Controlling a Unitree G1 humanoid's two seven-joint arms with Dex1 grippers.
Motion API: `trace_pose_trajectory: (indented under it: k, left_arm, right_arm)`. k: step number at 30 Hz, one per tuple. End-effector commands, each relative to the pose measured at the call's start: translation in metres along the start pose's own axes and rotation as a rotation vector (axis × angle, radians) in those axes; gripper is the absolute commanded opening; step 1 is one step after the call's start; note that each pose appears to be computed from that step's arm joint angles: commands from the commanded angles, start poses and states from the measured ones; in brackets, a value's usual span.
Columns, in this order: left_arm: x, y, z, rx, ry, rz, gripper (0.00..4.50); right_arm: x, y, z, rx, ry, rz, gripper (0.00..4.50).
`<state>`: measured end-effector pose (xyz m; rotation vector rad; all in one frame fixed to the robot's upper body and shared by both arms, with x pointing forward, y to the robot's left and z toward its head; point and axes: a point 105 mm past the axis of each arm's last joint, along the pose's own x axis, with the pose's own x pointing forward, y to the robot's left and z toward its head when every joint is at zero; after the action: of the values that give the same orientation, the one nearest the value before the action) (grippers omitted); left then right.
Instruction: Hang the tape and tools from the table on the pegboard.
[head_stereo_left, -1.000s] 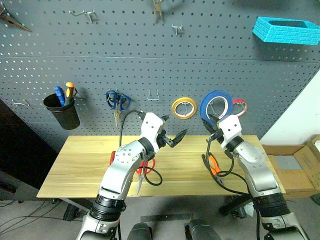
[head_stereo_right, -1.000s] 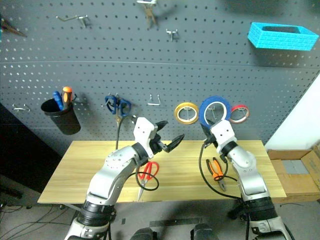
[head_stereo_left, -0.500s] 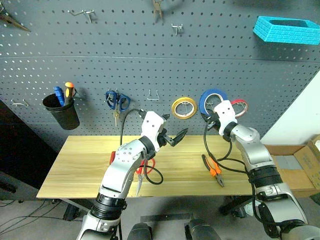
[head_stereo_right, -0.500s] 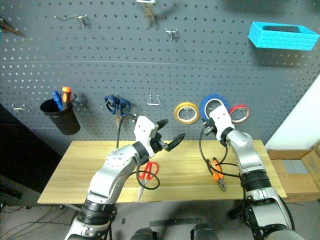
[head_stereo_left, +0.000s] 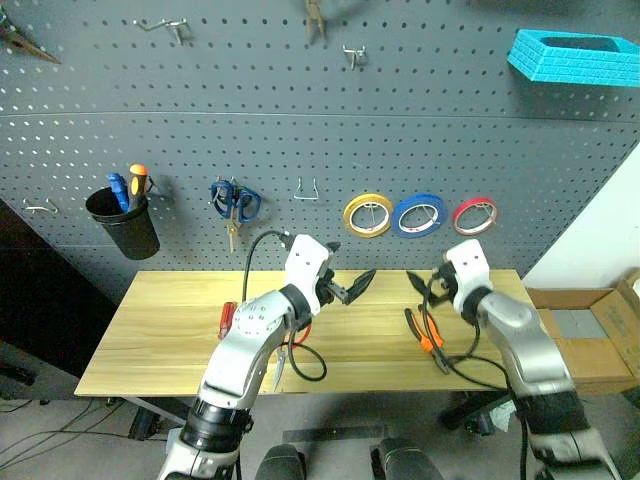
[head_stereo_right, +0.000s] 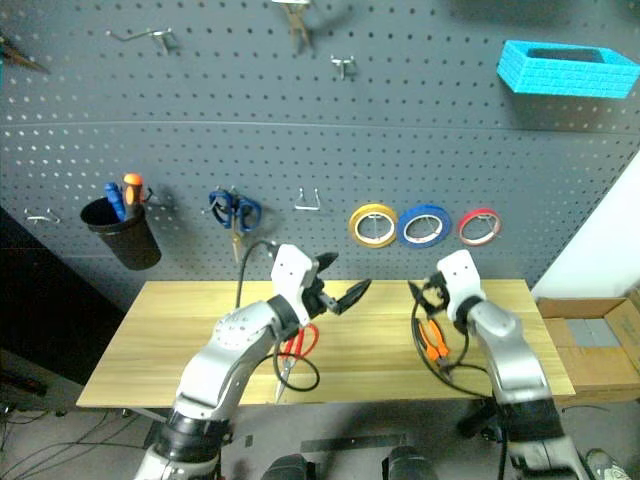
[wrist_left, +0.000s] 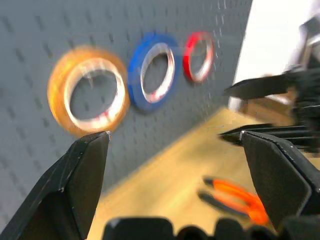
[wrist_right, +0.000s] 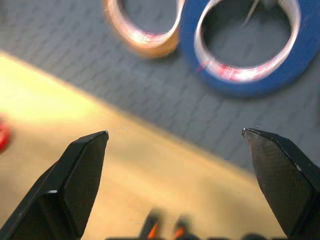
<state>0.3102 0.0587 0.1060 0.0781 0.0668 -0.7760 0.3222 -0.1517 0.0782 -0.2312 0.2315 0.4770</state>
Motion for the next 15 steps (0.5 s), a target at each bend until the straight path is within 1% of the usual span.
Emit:
trace_pose_trajectory:
  k: [1,2,3,6,9,11,15]
  left_arm:
    - [-0.011,-0.02,-0.014,-0.009,0.029,-0.063,4.5]
    - [-0.014,-0.023,-0.022,-0.019,0.052,-0.069,4.5]
    - [-0.017,-0.026,-0.031,-0.02,0.076,-0.077,4.5]
    - [-0.022,-0.03,-0.045,-0.036,0.117,-0.065,4.5]
    - [-0.027,-0.038,-0.054,-0.037,0.148,-0.079,4.5]
    - [-0.029,-0.045,-0.058,-0.018,0.164,-0.1,4.5]
    - [-0.028,-0.048,-0.055,-0.012,0.158,-0.1,4.5]
  right_arm:
    - [-0.015,0.021,-0.018,0.026,0.139,0.083,4.47]
    - [-0.018,0.025,-0.03,0.042,0.204,0.094,4.47]
    - [-0.016,0.022,-0.037,0.079,0.246,0.07,4.47]
    - [-0.005,0.008,-0.042,0.179,0.32,-0.005,4.47]
    - [0.007,-0.008,-0.047,0.249,0.397,-0.071,4.47]
    - [0.016,-0.018,-0.048,0.255,0.431,-0.101,4.47]
    - [0.028,-0.031,-0.048,0.263,0.466,-0.136,4.47]
